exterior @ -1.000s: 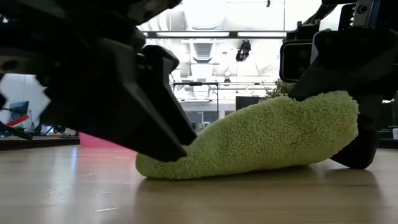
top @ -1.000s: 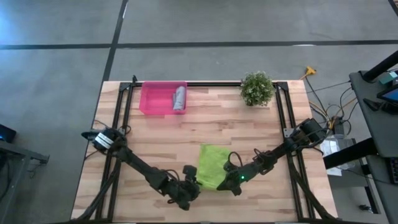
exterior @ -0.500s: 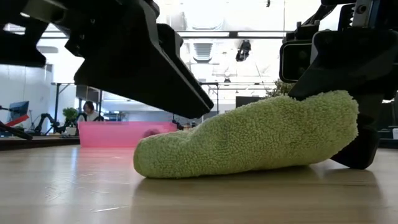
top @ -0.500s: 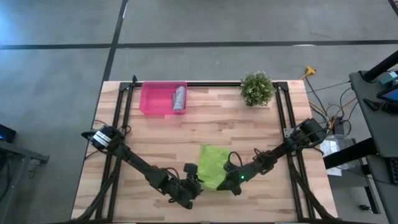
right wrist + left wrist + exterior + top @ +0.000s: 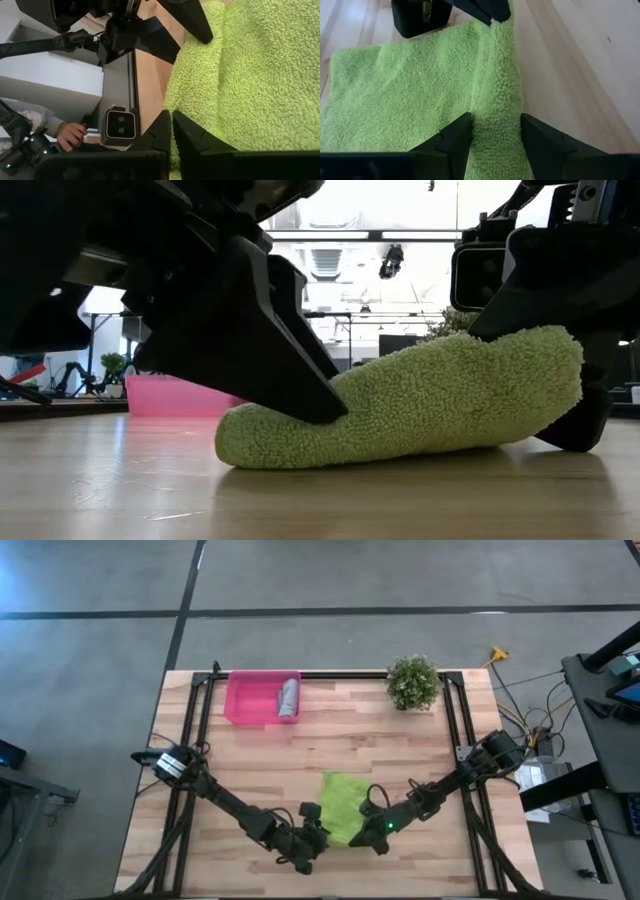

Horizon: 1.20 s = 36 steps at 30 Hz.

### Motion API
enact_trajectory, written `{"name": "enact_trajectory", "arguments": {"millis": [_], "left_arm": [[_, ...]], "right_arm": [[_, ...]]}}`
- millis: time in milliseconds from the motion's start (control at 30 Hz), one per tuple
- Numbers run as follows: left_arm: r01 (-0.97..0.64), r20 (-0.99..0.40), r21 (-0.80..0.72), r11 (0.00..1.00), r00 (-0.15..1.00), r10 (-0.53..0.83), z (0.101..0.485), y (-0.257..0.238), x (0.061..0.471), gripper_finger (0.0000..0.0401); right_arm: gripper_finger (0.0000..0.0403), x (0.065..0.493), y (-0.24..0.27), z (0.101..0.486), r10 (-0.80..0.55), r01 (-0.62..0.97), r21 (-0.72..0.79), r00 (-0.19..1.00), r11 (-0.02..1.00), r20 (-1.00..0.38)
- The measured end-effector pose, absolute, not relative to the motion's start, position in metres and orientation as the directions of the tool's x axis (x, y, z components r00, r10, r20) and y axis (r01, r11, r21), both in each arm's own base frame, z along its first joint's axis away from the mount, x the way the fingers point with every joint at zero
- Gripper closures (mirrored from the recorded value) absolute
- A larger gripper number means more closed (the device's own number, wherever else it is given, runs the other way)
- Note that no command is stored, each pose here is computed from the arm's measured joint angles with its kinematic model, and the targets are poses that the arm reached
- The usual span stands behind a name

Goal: Roll microfiber towels into tight, uniform cylinder then place into a basket
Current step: Roll the green microfiber cloth

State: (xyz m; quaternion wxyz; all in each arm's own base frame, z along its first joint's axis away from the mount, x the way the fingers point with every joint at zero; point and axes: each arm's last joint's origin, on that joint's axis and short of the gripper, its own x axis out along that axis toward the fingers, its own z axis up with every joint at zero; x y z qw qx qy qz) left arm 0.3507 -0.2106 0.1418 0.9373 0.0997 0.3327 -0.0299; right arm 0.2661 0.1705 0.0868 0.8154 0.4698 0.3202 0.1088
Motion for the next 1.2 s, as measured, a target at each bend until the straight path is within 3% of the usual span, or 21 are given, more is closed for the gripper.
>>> {"name": "enact_trajectory", "arguments": {"millis": [333, 833, 967, 1133, 1200], "left_arm": [[0.117, -0.639, 0.035, 0.993, 0.766, -0.067, 0.145, -0.218, 0.352, 0.0246], [0.142, -0.676, 0.019, 0.990, 0.731, -0.092, 0.130, -0.219, 0.355, 0.0250], [0.135, -0.686, -0.076, 0.988, 0.712, -0.150, 0.130, -0.220, 0.354, 0.0290], [0.117, -0.692, -0.137, 0.984, 0.699, -0.180, 0.130, -0.218, 0.355, 0.0383], [0.117, -0.693, -0.153, 0.981, 0.695, -0.191, 0.130, -0.217, 0.356, 0.0392]], "right_arm": [[0.0394, 0.266, 0.170, 0.087, 0.477, 0.120, 0.832, 0.771, 0.541, -0.421], [0.0394, 0.266, 0.170, 0.087, 0.471, 0.122, 0.831, 0.775, 0.543, -0.422], [0.0394, 0.266, 0.170, 0.087, 0.469, 0.123, 0.831, 0.776, 0.543, -0.422], [0.0394, 0.266, 0.170, 0.087, 0.469, 0.123, 0.830, 0.776, 0.543, -0.422], [0.0394, 0.267, 0.170, 0.087, 0.469, 0.120, 0.829, 0.776, 0.546, -0.421]]}}
